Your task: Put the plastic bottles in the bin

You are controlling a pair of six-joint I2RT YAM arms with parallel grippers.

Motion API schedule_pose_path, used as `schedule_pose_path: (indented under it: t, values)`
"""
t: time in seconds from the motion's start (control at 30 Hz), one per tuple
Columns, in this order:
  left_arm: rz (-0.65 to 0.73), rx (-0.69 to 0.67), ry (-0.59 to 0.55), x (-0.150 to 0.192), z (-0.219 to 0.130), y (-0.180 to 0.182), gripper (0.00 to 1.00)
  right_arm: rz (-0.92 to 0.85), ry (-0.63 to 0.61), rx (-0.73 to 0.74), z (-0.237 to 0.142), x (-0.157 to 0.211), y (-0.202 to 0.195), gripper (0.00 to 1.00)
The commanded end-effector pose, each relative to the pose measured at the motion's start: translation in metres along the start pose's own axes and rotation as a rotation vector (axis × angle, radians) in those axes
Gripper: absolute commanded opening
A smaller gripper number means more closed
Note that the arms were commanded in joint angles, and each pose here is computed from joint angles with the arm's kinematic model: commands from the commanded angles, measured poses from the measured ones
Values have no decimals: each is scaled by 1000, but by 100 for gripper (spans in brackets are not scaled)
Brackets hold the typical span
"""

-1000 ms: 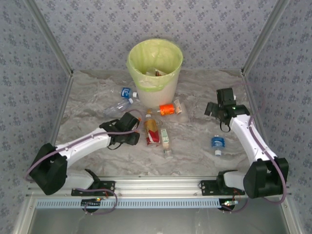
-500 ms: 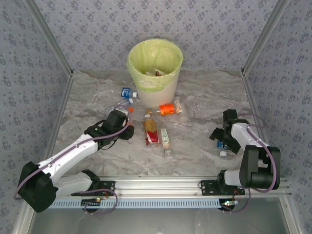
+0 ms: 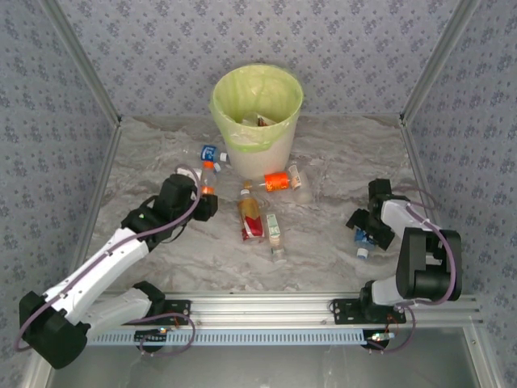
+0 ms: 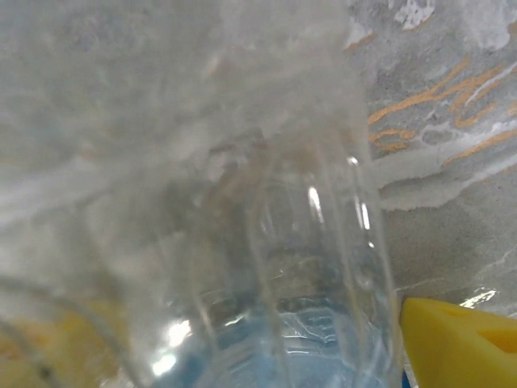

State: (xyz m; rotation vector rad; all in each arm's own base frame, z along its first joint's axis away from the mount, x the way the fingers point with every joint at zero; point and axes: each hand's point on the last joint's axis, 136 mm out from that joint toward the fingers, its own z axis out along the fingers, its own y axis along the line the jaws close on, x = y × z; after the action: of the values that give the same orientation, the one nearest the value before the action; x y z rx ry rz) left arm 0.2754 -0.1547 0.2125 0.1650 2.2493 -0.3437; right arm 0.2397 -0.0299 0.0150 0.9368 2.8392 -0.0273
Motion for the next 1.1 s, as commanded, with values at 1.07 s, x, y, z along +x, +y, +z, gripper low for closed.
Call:
schedule_pose_path:
  t: [1.07]
  values:
    - [11, 41, -347, -268, 65, -68, 71, -91, -129, -118, -11, -20, 64, 89]
